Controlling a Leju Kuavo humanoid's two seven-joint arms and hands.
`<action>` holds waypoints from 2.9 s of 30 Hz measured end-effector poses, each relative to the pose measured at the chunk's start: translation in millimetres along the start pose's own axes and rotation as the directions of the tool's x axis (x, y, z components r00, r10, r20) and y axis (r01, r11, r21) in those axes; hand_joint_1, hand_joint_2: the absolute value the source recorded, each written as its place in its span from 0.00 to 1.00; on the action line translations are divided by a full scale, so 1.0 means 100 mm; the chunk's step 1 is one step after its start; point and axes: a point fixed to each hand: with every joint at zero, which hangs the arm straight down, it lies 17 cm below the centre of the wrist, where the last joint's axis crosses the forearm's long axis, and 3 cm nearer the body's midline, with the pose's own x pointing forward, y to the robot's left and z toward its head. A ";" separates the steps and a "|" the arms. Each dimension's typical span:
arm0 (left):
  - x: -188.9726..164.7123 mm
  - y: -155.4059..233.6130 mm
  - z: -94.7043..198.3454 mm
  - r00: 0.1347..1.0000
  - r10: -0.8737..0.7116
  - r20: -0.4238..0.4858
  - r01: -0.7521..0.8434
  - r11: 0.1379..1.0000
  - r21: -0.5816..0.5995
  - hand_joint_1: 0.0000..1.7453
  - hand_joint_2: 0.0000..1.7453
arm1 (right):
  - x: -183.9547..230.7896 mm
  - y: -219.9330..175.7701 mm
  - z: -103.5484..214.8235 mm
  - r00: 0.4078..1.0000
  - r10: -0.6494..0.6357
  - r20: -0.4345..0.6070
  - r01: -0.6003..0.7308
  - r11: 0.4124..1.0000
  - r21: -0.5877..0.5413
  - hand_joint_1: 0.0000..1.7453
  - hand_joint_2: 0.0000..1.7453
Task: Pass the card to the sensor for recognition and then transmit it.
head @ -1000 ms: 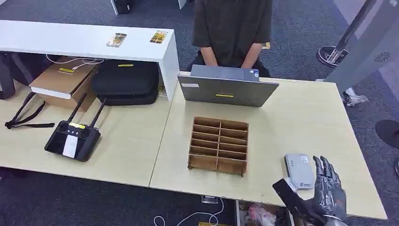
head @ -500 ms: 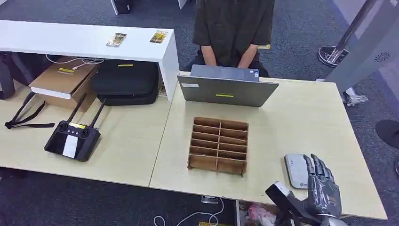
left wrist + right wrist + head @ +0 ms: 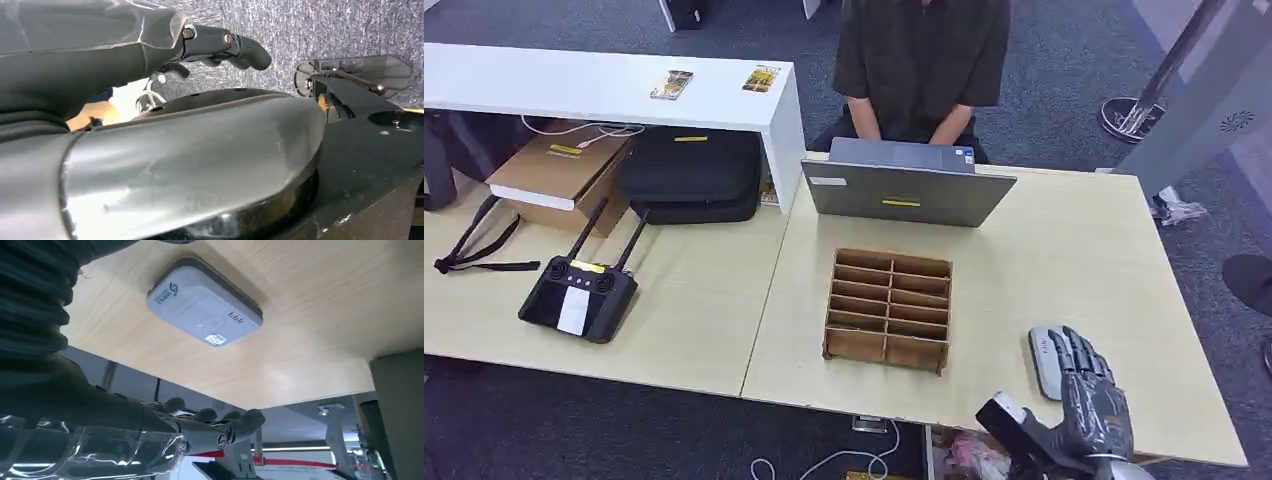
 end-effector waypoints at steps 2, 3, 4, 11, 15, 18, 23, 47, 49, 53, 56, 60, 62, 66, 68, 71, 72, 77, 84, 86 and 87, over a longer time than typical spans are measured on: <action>0.01 0.00 0.00 1.000 0.001 0.001 -0.001 1.000 0.000 0.00 0.00 | 0.07 -0.01 -0.04 1.000 -0.012 0.014 0.012 1.000 -0.004 0.00 1.00; 0.01 0.00 0.00 1.000 0.004 0.001 -0.004 1.000 0.000 0.00 0.00 | 0.14 -0.02 -0.07 0.999 -0.018 0.027 0.018 1.000 -0.010 0.00 1.00; 0.01 0.00 0.00 1.000 0.005 0.002 -0.005 1.000 0.000 0.00 0.00 | 0.20 -0.03 -0.10 0.999 -0.024 0.039 0.025 1.000 -0.018 0.00 1.00; 0.04 0.00 0.00 1.000 0.018 0.007 -0.018 1.000 0.000 0.00 0.00 | 0.66 -0.02 -0.29 0.993 -0.063 0.101 0.067 0.997 -0.034 0.00 1.00; 0.07 -0.01 0.00 1.000 0.027 0.011 -0.027 1.000 -0.003 0.00 0.00 | 0.88 -0.01 -0.44 0.988 -0.072 0.133 0.077 0.996 -0.036 0.00 1.00; 0.07 -0.01 0.00 1.000 0.029 0.011 -0.029 1.000 -0.004 0.00 0.00 | 1.02 0.02 -0.50 0.984 -0.080 0.157 0.085 0.996 -0.030 0.00 1.00; 0.07 -0.01 0.00 1.000 0.025 0.011 -0.025 1.000 -0.007 0.00 0.00 | 1.19 0.02 -0.57 0.977 -0.095 0.188 0.103 0.994 -0.032 0.00 1.00; 0.07 -0.03 0.00 1.000 0.020 0.011 -0.020 1.000 -0.015 0.00 0.00 | 1.38 0.10 -0.68 0.971 -0.128 0.201 0.132 0.991 -0.007 0.00 1.00; 0.07 -0.03 0.00 1.000 0.020 0.011 -0.020 1.000 -0.015 0.00 0.00 | 1.38 0.10 -0.68 0.971 -0.127 0.202 0.132 0.991 -0.007 0.00 1.00; 0.07 -0.02 0.00 1.000 0.020 0.011 -0.020 1.000 -0.014 0.00 0.00 | 1.38 0.11 -0.69 0.971 -0.127 0.201 0.130 0.991 -0.006 0.00 1.00; 0.07 0.00 0.00 1.000 0.020 0.011 -0.019 1.000 -0.012 0.00 0.00 | 1.37 0.11 -0.69 0.971 -0.126 0.201 0.129 0.992 -0.005 0.00 1.00; 0.07 0.00 0.00 1.000 0.020 0.011 -0.019 1.000 -0.013 0.00 0.00 | 1.36 0.14 -0.69 0.974 -0.111 0.197 0.112 0.994 0.009 0.00 1.00; 0.08 -0.01 0.00 1.000 0.023 0.012 -0.023 1.000 -0.018 0.00 0.00 | 1.25 0.34 -0.69 0.983 -0.024 0.181 0.006 0.995 0.101 0.00 1.00; 0.07 0.01 0.00 1.000 0.028 0.011 -0.028 0.999 -0.020 0.00 0.00 | 0.99 0.47 -0.73 0.979 0.070 0.193 -0.101 0.982 0.156 0.00 1.00; 0.08 0.02 0.00 1.000 0.029 0.012 -0.029 0.999 -0.021 0.00 0.00 | 0.90 0.47 -0.76 0.976 0.097 0.197 -0.129 0.979 0.159 0.00 1.00; 0.08 0.03 0.00 0.999 0.030 0.012 -0.030 0.999 -0.020 0.00 0.00 | 0.85 0.47 -0.79 0.974 0.109 0.200 -0.143 0.976 0.164 0.00 1.00; 0.08 0.04 0.00 0.999 0.031 0.012 -0.030 0.999 -0.019 0.00 0.00 | 0.83 0.48 -0.79 0.974 0.107 0.199 -0.142 0.976 0.168 0.00 1.00; 0.08 0.04 0.00 0.999 0.032 0.012 -0.032 0.999 -0.018 0.00 0.00 | 0.76 0.47 -0.82 0.978 0.093 0.186 -0.125 0.978 0.168 0.00 1.00; 0.08 0.04 0.00 0.999 0.036 0.011 -0.036 0.999 -0.017 0.00 0.00 | 0.73 0.40 -0.84 0.983 0.083 0.167 -0.106 0.985 0.134 0.00 1.00; 0.08 0.04 0.00 0.999 0.036 0.011 -0.036 0.999 -0.017 0.00 0.00 | 0.74 0.38 -0.84 0.983 0.081 0.166 -0.103 0.987 0.126 0.00 1.00; 0.08 0.04 0.00 0.999 0.036 0.011 -0.036 0.999 -0.016 0.00 0.00 | 0.74 0.38 -0.84 0.983 0.081 0.166 -0.103 0.987 0.125 0.00 1.00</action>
